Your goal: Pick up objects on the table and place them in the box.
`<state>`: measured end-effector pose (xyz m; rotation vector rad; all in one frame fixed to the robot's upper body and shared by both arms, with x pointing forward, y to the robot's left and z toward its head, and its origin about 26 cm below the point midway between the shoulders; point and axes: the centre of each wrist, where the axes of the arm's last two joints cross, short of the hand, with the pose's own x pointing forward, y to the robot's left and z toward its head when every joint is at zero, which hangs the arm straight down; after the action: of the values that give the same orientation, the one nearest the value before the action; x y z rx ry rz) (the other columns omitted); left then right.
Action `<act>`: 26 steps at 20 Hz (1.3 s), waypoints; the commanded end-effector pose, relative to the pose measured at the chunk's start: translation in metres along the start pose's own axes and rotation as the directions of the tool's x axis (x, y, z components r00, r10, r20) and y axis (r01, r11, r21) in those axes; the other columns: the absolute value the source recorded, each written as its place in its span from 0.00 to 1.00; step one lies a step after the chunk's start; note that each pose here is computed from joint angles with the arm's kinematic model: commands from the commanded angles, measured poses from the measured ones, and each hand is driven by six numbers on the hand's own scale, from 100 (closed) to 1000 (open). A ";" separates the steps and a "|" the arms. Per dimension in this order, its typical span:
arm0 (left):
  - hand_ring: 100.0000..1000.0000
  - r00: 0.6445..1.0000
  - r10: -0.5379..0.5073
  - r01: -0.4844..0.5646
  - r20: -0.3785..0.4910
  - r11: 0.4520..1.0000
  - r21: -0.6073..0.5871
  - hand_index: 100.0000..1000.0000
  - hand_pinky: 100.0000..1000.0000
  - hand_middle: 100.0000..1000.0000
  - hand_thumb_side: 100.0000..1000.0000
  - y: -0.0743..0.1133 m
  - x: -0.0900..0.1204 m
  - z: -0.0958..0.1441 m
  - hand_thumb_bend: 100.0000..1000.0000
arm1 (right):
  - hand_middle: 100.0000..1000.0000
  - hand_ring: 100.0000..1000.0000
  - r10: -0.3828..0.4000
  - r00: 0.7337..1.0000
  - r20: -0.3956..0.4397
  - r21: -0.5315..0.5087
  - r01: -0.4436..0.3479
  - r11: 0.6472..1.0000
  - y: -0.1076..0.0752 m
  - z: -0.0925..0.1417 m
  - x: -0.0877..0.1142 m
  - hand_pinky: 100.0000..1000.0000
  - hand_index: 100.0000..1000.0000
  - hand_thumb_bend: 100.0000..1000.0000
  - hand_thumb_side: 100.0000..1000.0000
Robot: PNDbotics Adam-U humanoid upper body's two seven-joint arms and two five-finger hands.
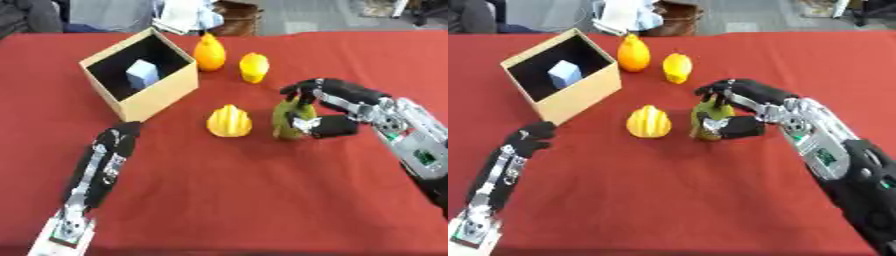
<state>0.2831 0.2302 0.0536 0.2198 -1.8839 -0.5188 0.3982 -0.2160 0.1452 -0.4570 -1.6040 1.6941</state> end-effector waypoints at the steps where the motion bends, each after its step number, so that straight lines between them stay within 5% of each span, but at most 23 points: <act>1: 0.79 1.000 -0.009 0.009 0.019 1.000 0.000 0.83 0.77 0.75 1.00 0.004 0.004 -0.002 0.51 | 0.75 0.68 0.025 0.999 -0.020 -0.008 -0.025 1.000 -0.006 0.001 -0.006 0.69 0.93 0.00 0.78; 15: 0.79 1.000 -0.009 0.009 0.022 1.000 -0.001 0.83 0.77 0.75 1.00 0.004 0.005 -0.002 0.51 | 0.77 0.70 0.072 0.994 -0.082 0.011 -0.072 0.997 0.002 0.000 -0.022 0.71 0.93 0.00 0.73; 16: 0.79 1.000 -0.009 0.009 0.021 1.000 -0.001 0.83 0.77 0.75 1.00 0.004 0.004 -0.002 0.51 | 0.80 0.74 0.076 0.993 -0.091 0.025 -0.074 0.997 0.004 0.001 -0.024 0.76 0.92 0.00 0.37; 17: 0.79 1.000 -0.010 0.010 0.021 1.000 -0.001 0.83 0.77 0.75 1.00 0.004 0.004 -0.002 0.51 | 0.80 0.74 0.087 0.991 -0.104 0.056 -0.082 0.995 0.007 0.002 -0.027 0.77 0.92 0.00 0.35; 18: 0.79 1.000 -0.010 0.010 0.020 1.000 -0.001 0.83 0.77 0.75 1.00 0.004 0.004 -0.002 0.51 | 0.79 0.75 0.101 0.989 -0.112 0.081 -0.092 0.992 0.009 0.002 -0.030 0.77 0.91 0.00 0.16; 20: 0.79 1.000 -0.010 0.010 0.019 1.000 0.000 0.83 0.77 0.75 1.00 0.004 0.004 -0.002 0.51 | 0.78 0.75 0.130 0.984 -0.118 0.121 -0.116 0.986 0.008 0.001 -0.032 0.77 0.88 0.02 0.00; 26: 0.79 1.000 -0.009 0.009 0.017 1.000 0.001 0.83 0.77 0.75 1.00 0.004 0.004 -0.002 0.50 | 0.74 0.74 0.212 0.969 -0.129 0.164 -0.190 0.968 0.002 0.001 -0.033 0.78 0.76 0.08 0.00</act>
<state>0.2832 0.2302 0.0537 0.2193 -1.8844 -0.5193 0.4166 -0.2361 0.1319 -0.6368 -1.3748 1.8523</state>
